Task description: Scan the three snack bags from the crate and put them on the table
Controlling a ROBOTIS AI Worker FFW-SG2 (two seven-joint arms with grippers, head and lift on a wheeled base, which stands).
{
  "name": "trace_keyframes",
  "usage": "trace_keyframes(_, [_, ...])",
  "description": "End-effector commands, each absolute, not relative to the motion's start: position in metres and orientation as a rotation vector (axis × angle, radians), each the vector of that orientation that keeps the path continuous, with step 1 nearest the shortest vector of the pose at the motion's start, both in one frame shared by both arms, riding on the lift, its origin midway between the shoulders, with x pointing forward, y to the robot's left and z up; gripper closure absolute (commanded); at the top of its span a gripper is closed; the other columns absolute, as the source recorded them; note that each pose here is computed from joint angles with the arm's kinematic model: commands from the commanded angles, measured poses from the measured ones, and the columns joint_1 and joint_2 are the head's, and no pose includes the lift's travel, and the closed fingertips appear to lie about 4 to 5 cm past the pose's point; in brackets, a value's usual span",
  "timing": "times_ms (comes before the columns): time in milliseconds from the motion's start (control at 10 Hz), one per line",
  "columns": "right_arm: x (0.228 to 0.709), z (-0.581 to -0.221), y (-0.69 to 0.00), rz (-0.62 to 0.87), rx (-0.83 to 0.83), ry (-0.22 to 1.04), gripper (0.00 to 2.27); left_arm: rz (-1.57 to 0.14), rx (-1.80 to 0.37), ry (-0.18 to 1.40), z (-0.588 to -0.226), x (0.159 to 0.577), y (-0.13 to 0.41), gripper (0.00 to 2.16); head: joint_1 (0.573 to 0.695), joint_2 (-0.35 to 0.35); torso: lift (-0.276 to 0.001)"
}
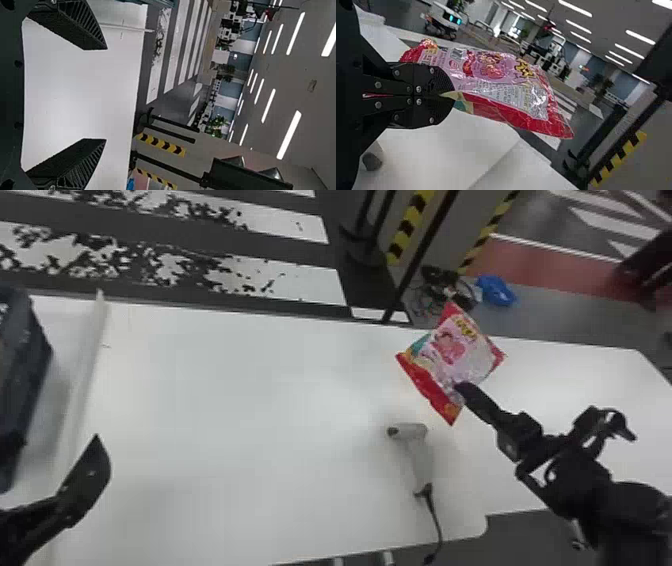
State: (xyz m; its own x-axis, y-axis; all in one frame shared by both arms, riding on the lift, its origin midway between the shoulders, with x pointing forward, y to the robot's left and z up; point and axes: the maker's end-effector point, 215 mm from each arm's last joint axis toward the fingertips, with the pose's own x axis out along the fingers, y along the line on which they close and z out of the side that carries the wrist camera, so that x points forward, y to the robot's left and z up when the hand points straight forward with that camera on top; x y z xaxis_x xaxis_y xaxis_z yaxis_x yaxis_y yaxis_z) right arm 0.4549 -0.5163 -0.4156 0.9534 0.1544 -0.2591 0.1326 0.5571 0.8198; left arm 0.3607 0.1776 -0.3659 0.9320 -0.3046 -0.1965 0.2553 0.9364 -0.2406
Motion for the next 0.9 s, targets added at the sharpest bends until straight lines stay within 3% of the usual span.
trace_keyframes(0, [0.450, -0.452, -0.569, -0.175, 0.958, 0.282, 2.22, -0.299, -0.216, 0.241, -0.370, 0.360, 0.170, 0.03, 0.695, -0.350, -0.094])
trace_keyframes(300, [0.422, -0.499, -0.651, -0.560, 0.832, 0.255, 2.22, -0.304, -0.212, 0.239, -0.369, 0.360, 0.169, 0.03, 0.695, -0.350, -0.094])
trace_keyframes(500, [0.410, -0.516, -0.668, -0.670, 0.789, 0.294, 2.21, -0.307, -0.213, 0.243, -0.371, 0.357, 0.168, 0.03, 0.695, -0.350, -0.094])
trace_keyframes(600, [0.407, -0.522, -0.668, -0.689, 0.753, 0.334, 1.54, -0.307, -0.213, 0.240, -0.370, 0.357, 0.169, 0.03, 0.695, -0.350, -0.094])
trace_keyframes(700, [0.409, -0.528, -0.660, -0.673, 0.728, 0.372, 0.14, -0.308, -0.213, 0.242, -0.370, 0.357, 0.168, 0.03, 0.695, -0.350, -0.094])
trace_keyframes(800, [0.411, -0.528, -0.655, -0.658, 0.693, 0.384, 0.00, -0.308, -0.216, 0.242, -0.369, 0.357, 0.167, 0.03, 0.695, -0.350, -0.094])
